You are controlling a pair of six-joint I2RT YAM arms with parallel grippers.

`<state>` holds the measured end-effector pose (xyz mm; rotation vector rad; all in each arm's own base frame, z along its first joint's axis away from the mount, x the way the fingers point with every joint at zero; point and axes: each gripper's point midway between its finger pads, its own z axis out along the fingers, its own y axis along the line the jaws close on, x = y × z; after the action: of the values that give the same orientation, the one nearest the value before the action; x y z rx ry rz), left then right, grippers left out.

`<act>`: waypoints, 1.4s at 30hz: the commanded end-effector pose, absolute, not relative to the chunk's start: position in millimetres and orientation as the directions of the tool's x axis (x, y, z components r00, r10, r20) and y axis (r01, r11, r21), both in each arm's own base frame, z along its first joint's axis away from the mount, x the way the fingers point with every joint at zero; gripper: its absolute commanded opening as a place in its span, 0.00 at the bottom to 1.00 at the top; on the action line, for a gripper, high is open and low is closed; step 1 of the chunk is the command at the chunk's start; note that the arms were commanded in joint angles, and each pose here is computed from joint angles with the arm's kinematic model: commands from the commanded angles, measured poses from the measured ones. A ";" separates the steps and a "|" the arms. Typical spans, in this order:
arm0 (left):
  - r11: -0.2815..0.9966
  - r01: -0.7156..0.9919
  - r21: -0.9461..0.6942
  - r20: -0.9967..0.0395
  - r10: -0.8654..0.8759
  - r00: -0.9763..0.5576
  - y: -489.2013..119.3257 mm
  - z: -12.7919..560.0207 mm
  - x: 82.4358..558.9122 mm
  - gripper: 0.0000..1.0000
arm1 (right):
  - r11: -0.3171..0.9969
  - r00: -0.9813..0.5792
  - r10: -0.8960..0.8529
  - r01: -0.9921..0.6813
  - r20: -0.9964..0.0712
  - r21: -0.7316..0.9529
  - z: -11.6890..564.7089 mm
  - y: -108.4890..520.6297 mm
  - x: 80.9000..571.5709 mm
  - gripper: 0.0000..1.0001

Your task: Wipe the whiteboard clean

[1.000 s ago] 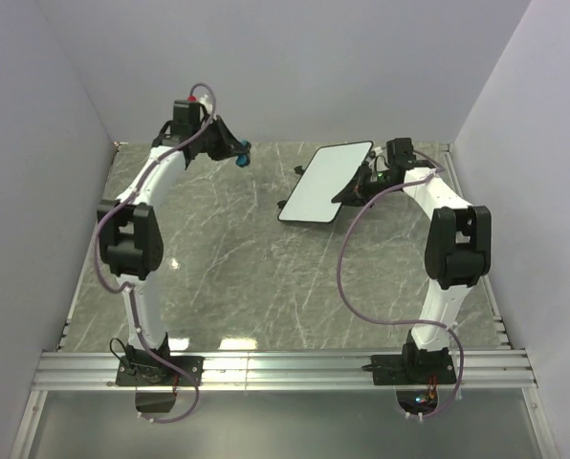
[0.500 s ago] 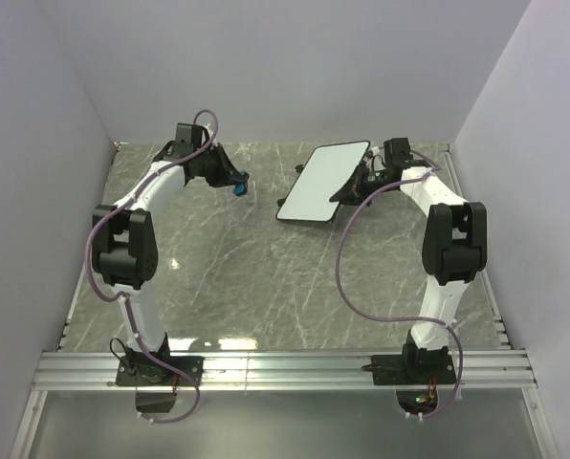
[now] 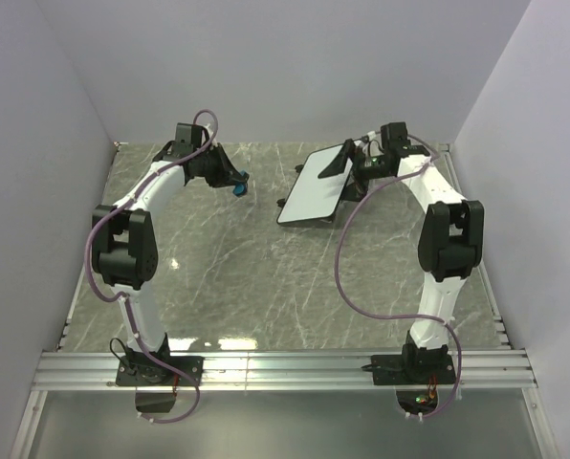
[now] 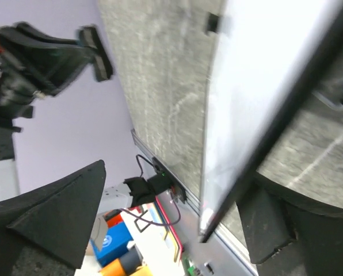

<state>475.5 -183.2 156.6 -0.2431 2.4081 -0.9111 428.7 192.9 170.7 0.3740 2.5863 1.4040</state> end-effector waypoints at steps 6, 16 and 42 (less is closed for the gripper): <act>0.779 0.082 -0.622 -0.507 -0.321 -0.800 -180.4 186.6 477.5 0.00 | 0.648 -0.910 0.325 0.016 -0.257 0.762 231.5 176.3 433.9 1.00; 0.934 -0.038 -0.355 -0.503 -0.225 -0.834 -134.3 115.7 457.7 0.00 | 0.915 -0.803 0.363 0.213 -0.472 0.341 225.0 78.2 371.4 1.00; 0.933 -0.004 -0.359 -0.575 -0.225 -0.787 -163.7 182.1 413.3 0.99 | 0.895 -0.516 0.351 -0.062 -0.782 0.442 307.3 82.7 261.5 1.00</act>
<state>421.6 -151.1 160.2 -0.1674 2.4356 -0.3356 260.1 77.2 280.0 0.2639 2.1510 0.4892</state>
